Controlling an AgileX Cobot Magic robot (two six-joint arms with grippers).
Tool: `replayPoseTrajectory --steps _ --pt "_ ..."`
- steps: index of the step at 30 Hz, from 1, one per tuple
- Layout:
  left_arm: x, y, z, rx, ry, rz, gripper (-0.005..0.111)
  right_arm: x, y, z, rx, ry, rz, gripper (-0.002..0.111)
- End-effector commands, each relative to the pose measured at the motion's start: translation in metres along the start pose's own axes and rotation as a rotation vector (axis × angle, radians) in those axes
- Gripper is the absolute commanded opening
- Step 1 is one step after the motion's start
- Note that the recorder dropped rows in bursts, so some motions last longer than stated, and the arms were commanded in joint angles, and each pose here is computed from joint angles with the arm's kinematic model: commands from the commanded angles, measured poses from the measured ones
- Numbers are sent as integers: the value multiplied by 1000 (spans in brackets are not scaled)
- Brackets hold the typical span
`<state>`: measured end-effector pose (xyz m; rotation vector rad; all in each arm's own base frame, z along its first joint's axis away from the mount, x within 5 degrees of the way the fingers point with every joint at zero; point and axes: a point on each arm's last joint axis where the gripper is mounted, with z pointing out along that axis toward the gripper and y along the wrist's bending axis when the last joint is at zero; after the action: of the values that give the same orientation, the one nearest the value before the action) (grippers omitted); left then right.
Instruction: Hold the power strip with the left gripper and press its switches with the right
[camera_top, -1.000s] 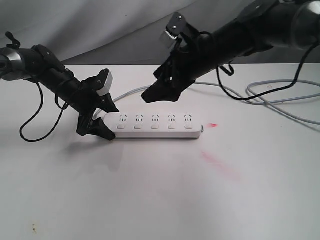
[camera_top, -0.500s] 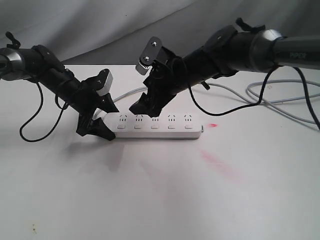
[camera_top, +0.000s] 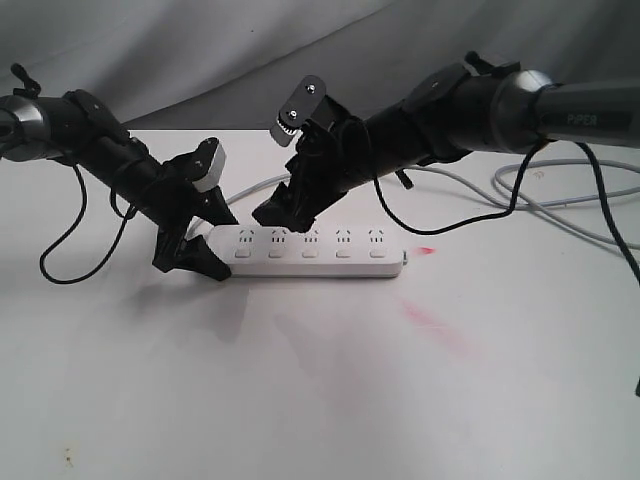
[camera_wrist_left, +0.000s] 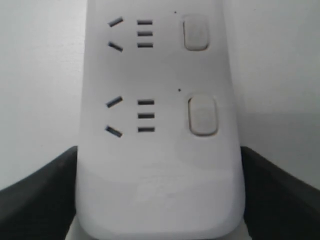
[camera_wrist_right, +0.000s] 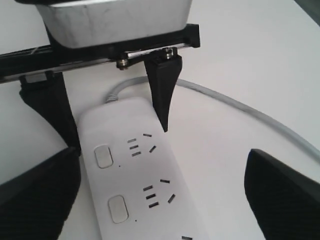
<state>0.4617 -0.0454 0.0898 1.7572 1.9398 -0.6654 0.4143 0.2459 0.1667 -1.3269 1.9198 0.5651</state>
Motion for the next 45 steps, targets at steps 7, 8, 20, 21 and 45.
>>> replayPoseTrajectory --steps 7,8,20,21,45 --pt "-2 -1 1 12 -4 -1 26 -17 4 26 -53 -45 -61 81" --pt "-2 -1 1 12 -4 -1 26 -19 3 32 -63 -21 -65 81" --pt "-2 -1 1 12 -4 -1 26 0 -5 59 -98 73 -82 81" --pt "-2 -1 1 12 -4 -1 26 2 -6 60 -92 75 -83 81" --pt "-2 -1 1 12 -4 -1 26 14 -6 71 -93 89 -62 81"
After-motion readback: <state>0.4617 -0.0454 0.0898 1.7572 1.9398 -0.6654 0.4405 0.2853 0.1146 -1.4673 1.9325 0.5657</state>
